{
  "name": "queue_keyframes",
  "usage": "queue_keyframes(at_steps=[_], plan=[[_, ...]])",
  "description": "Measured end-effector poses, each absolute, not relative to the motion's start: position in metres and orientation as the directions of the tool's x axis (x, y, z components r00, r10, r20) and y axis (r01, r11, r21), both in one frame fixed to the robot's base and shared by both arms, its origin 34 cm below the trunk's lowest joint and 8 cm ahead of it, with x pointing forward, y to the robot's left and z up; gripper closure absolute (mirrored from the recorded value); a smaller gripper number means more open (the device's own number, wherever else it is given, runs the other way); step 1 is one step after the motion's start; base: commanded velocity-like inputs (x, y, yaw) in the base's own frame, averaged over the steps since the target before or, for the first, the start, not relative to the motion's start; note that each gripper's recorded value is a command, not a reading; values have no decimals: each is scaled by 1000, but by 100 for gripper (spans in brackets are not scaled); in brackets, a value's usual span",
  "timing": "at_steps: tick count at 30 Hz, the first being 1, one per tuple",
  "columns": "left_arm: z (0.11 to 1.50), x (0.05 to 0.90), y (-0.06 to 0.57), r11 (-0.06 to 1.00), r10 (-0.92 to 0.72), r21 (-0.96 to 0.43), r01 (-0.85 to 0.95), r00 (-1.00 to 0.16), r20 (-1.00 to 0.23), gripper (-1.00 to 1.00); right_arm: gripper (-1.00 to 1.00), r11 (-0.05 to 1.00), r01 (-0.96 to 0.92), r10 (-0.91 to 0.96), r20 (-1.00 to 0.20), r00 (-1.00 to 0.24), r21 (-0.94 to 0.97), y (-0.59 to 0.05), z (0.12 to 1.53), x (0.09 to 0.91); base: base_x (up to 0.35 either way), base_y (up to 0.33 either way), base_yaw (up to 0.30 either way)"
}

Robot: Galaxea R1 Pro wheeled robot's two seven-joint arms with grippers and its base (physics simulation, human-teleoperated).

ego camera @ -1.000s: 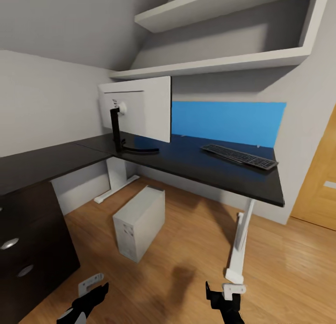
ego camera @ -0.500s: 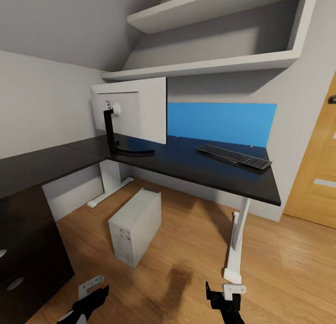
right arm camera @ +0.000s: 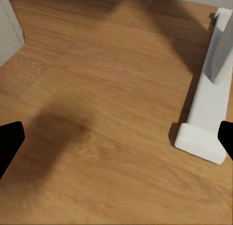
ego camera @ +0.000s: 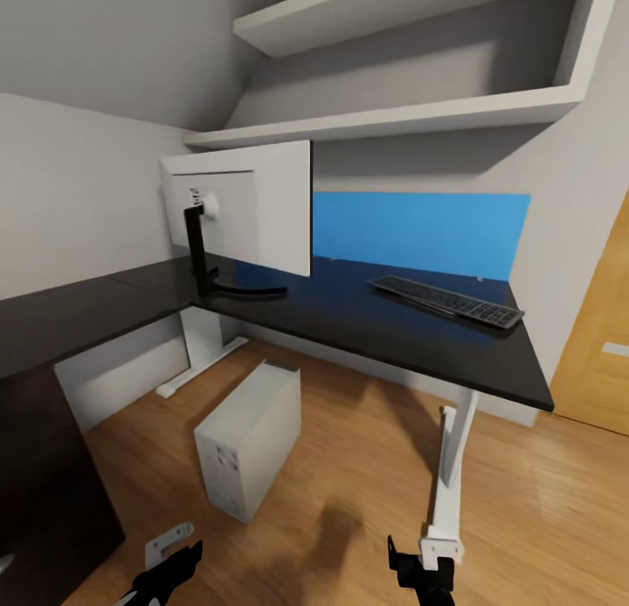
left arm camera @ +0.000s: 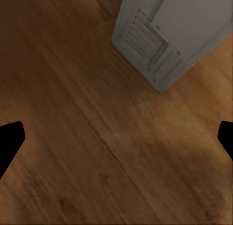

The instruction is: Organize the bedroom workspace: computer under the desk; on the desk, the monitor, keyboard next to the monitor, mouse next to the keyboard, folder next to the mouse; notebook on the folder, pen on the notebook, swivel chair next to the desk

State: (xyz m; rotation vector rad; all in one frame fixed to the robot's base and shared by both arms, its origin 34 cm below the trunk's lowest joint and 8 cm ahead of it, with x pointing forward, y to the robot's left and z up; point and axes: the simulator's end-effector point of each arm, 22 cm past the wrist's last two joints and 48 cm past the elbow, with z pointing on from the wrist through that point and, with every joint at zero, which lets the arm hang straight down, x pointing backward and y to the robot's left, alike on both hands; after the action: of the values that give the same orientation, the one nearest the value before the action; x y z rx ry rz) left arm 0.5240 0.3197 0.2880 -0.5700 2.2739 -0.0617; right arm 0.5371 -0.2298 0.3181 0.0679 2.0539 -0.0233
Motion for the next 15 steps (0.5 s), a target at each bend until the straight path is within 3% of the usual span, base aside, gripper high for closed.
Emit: queue_keyframes(at_steps=[7, 15], plan=[[286, 521, 324, 897, -413, -208, -389, -573, -708, -100, -100, 998, 59, 38, -885, -464, 12, -230, 318, 537, 253, 0, 0], [286, 520, 325, 897, -410, -204, -393, -564, -717, -100, -100, 998, 59, 38, -885, -464, 12, -230, 318, 537, 59, 0, 0]])
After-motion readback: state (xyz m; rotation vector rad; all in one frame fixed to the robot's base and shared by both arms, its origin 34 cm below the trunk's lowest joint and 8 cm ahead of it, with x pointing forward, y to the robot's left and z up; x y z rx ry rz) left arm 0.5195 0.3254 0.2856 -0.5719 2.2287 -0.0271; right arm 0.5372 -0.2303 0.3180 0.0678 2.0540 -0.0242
